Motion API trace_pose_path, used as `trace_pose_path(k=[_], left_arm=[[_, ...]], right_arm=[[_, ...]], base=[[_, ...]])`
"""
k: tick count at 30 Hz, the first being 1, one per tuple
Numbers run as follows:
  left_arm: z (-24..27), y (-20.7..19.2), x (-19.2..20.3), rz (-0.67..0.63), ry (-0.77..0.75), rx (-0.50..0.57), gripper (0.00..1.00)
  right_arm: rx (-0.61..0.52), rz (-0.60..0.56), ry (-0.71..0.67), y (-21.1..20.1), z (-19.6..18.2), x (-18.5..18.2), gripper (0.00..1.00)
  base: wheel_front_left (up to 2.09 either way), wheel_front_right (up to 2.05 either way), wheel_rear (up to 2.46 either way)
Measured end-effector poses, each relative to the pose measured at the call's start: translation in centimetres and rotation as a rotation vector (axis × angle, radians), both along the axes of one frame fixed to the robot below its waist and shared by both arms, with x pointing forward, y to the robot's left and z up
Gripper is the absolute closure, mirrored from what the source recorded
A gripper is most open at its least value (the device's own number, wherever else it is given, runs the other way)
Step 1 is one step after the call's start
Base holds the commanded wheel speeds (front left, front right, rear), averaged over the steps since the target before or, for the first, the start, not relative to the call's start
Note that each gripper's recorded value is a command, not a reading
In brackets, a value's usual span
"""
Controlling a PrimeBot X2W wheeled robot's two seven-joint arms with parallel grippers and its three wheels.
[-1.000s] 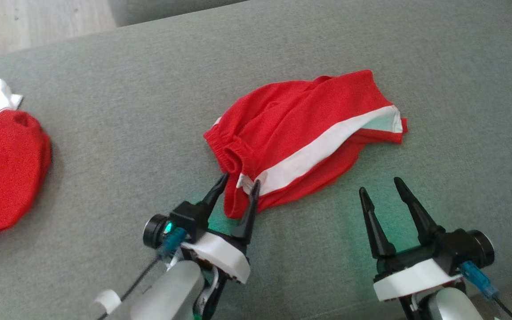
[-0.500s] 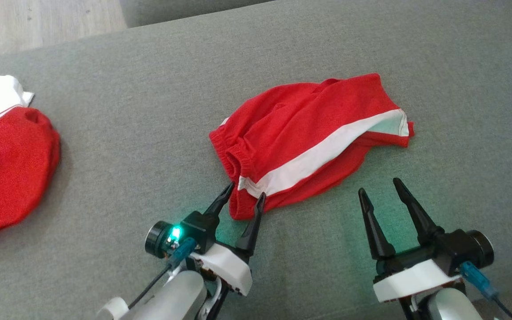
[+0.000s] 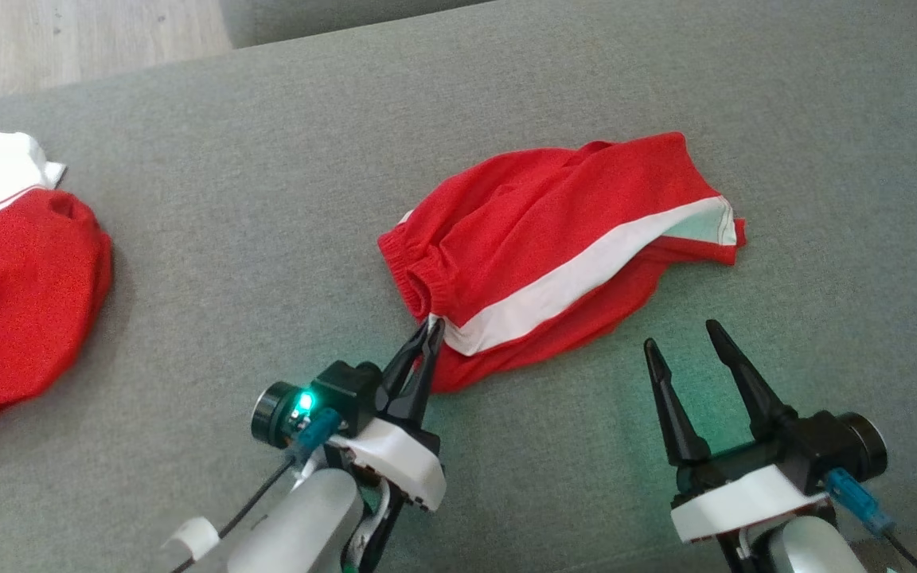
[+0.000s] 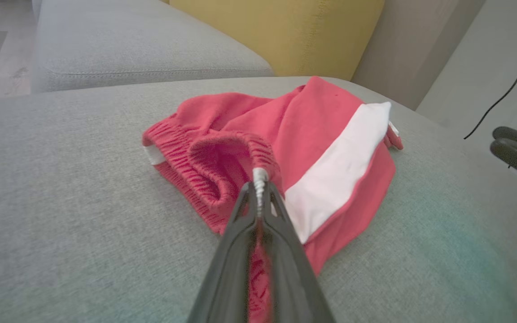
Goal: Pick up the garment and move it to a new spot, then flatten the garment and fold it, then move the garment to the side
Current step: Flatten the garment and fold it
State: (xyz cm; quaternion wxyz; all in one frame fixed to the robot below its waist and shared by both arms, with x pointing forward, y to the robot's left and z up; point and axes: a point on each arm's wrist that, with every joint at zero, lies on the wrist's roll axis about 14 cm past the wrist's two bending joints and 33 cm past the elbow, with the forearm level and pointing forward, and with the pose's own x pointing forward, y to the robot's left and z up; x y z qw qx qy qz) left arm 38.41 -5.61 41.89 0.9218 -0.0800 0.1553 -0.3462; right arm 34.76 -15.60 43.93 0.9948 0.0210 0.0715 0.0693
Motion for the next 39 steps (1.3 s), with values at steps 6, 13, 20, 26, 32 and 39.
trace_pose_path(k=[6, 13, 20, 26, 32, 39], left_arm=[[1.1, 1.8, 1.5, 0.079, -0.018, -0.037, 1.00], [2.9, 8.1, 4.4, 0.235, -0.094, -0.029, 1.00], [3.2, 12.1, 5.1, 0.320, -0.107, -0.004, 1.00], [3.0, 12.9, 5.1, 0.337, -0.101, 0.004, 1.00], [2.9, 13.3, 5.6, 0.349, -0.099, 0.004, 1.00], [2.6, 13.5, 5.9, 0.354, -0.094, 0.007, 1.00]], right_arm=[[0.006, -0.012, -0.015, -0.4, 0.4, 0.2, 0.00], [0.093, -0.100, -0.025, -2.3, 0.7, 0.8, 0.00], [0.183, -0.054, 0.049, -0.2, -1.3, 0.8, 0.00], [0.221, 0.044, 0.108, 1.9, -2.6, 1.8, 0.00], [0.246, 0.100, 0.162, 3.2, -3.9, 2.8, 0.00], [0.274, 0.119, 0.186, 4.1, -4.5, 3.6, 0.00]], base=[[0.00, 0.00, 0.00], [0.00, 0.00, 0.00], [0.00, 0.00, 0.00], [0.00, 0.00, 0.00], [0.00, 0.00, 0.00], [0.00, 0.00, 0.00]])
